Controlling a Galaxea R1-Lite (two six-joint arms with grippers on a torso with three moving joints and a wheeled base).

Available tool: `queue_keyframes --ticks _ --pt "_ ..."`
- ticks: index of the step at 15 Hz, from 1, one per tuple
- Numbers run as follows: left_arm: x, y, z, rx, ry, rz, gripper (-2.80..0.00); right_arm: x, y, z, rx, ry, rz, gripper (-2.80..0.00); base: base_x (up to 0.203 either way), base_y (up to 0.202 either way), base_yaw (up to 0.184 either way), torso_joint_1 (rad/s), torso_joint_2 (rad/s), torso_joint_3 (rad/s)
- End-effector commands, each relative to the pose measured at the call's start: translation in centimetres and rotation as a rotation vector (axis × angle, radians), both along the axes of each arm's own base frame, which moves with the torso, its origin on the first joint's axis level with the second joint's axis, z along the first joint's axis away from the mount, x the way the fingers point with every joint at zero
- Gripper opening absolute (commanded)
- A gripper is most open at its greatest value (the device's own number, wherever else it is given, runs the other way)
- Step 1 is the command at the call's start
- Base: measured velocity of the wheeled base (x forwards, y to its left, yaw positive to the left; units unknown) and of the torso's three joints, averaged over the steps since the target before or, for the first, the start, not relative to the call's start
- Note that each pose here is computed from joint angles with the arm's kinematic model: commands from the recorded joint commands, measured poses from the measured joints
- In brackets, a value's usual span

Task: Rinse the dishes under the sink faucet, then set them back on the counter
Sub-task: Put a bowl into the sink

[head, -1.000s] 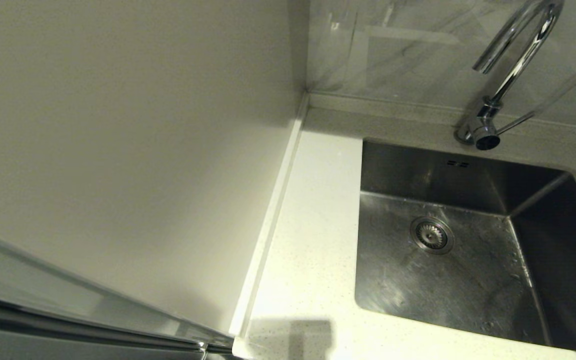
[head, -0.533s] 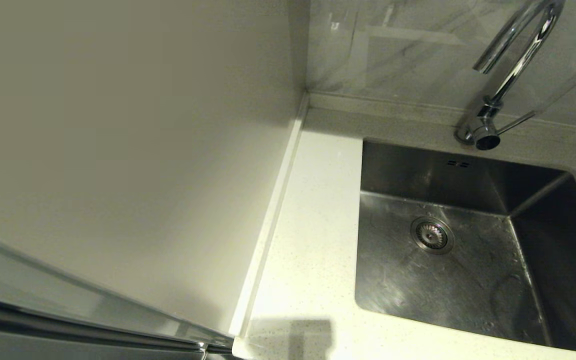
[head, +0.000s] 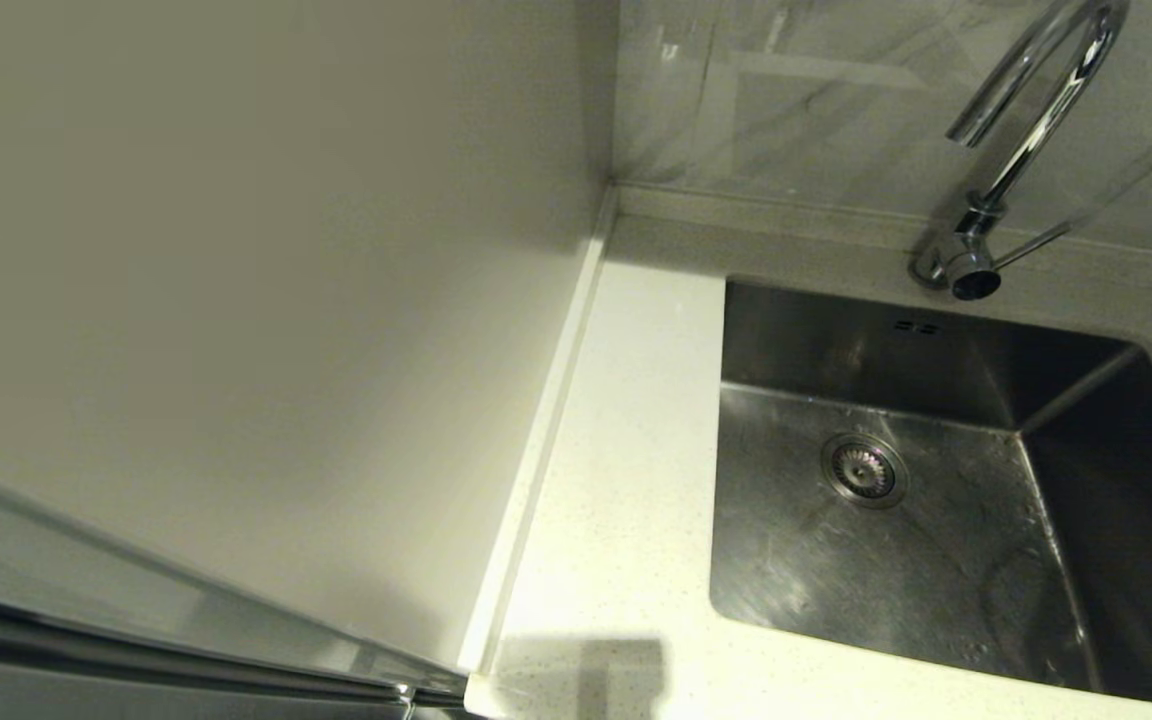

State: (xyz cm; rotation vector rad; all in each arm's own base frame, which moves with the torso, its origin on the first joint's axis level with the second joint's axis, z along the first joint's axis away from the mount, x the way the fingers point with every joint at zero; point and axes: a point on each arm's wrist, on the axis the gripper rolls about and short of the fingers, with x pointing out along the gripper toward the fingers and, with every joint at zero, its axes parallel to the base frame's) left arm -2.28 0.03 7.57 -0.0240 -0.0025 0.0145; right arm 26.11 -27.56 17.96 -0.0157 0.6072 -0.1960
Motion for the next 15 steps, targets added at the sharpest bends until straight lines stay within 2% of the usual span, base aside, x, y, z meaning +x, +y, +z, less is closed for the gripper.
queue_keyframes --ticks 1,6,9,13,15 --pt "0.0 0.0 0.0 -0.001 -0.004 0.001 -2.8 -0.3 0.8 0.8 -0.022 -0.023 0.01 -2.8 0.0 0.0 0.0 0.0 0.0 0.0" --pt "0.0 0.0 0.0 -0.001 -0.004 0.001 -2.8 -0.7 2.6 0.1 -0.064 -0.094 0.021 -2.8 0.0 0.0 0.0 0.0 0.0 0.0" --pt "0.0 0.0 0.0 -0.001 -0.004 0.002 -2.8 -1.3 5.2 0.9 -0.072 -0.169 0.034 -2.8 0.0 0.0 0.0 0.0 0.0 0.0" --pt "0.0 0.0 0.0 -0.001 -0.004 0.0 -2.8 -3.0 10.4 1.3 -0.006 -0.201 0.083 -2.8 0.0 0.0 0.0 0.0 0.0 0.0" --pt "0.0 0.0 0.0 -0.001 -0.004 0.001 -2.8 -3.5 14.4 0.7 0.017 -0.178 0.171 -2.8 0.0 0.0 0.0 0.0 0.0 0.0"
